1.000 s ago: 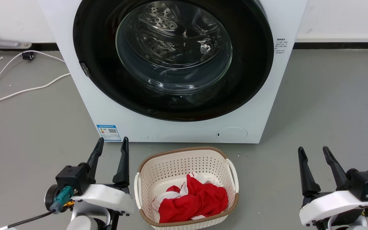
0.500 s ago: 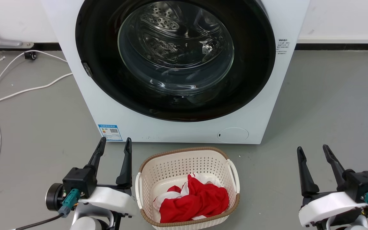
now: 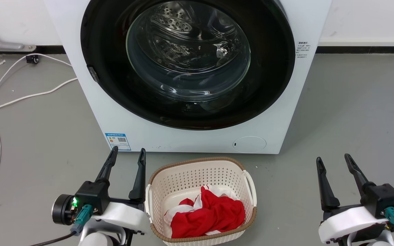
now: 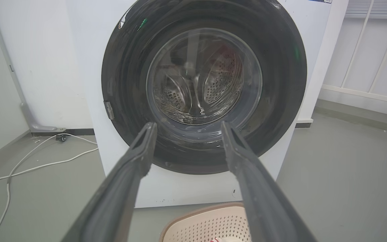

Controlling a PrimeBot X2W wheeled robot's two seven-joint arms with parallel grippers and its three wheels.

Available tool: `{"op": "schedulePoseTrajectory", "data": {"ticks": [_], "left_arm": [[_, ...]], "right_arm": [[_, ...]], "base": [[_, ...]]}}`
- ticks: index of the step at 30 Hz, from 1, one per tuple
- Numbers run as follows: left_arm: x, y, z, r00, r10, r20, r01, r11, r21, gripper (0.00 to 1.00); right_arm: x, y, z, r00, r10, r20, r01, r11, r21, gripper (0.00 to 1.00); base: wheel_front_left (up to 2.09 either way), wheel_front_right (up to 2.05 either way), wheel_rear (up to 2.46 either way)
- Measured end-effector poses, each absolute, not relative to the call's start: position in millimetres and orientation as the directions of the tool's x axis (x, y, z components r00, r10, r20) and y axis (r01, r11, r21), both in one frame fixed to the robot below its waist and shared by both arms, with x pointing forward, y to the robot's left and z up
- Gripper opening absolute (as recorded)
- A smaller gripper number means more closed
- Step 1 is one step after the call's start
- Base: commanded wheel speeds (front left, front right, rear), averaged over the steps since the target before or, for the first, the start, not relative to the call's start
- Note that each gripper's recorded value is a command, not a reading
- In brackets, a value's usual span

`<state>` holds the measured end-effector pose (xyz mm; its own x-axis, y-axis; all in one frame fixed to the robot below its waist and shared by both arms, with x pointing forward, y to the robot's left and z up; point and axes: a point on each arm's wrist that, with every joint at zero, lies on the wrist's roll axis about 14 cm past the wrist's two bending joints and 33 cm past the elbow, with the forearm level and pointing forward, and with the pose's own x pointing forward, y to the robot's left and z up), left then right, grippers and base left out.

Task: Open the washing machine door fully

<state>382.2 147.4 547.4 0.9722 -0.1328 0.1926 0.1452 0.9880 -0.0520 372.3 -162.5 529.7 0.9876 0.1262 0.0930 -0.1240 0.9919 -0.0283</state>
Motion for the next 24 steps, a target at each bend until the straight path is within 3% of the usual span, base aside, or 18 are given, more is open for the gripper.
{"op": "schedulePoseTrajectory", "data": {"ticks": [18,19,20,21,24], "left_arm": [[382.4,147.6,546.5,0.972,-0.13,0.195,0.136,0.991,-0.018,1.0],[382.5,147.6,546.2,0.972,-0.131,0.195,0.137,0.99,-0.018,1.0],[382.7,147.9,546.2,0.972,-0.131,0.194,0.136,0.991,-0.017,1.0],[382.8,147.6,546.2,0.972,-0.132,0.195,0.138,0.99,-0.017,1.0],[383.3,147.9,546.5,0.972,-0.131,0.196,0.137,0.99,-0.017,1.0]], "right_arm": [[371.7,-162.9,529.9,0.987,0.126,0.1,-0.123,0.992,-0.04,1.0],[371.8,-164.3,529.1,0.988,0.121,0.099,-0.119,0.993,-0.025,0.94],[371.8,-165.3,528.4,0.988,0.117,0.096,-0.116,0.993,-0.016,0.2],[371.8,-165.8,528.1,0.989,0.115,0.096,-0.114,0.993,-0.01,0.0],[371.8,-167.7,528.9,0.989,0.103,0.107,-0.109,0.993,0.044,0.0]], "base": [[0.0,0.0,0.0],[0.0,0.0,0.0],[0.0,0.0,0.0],[0.0,0.0,0.0],[0.0,0.0,0.0]]}}
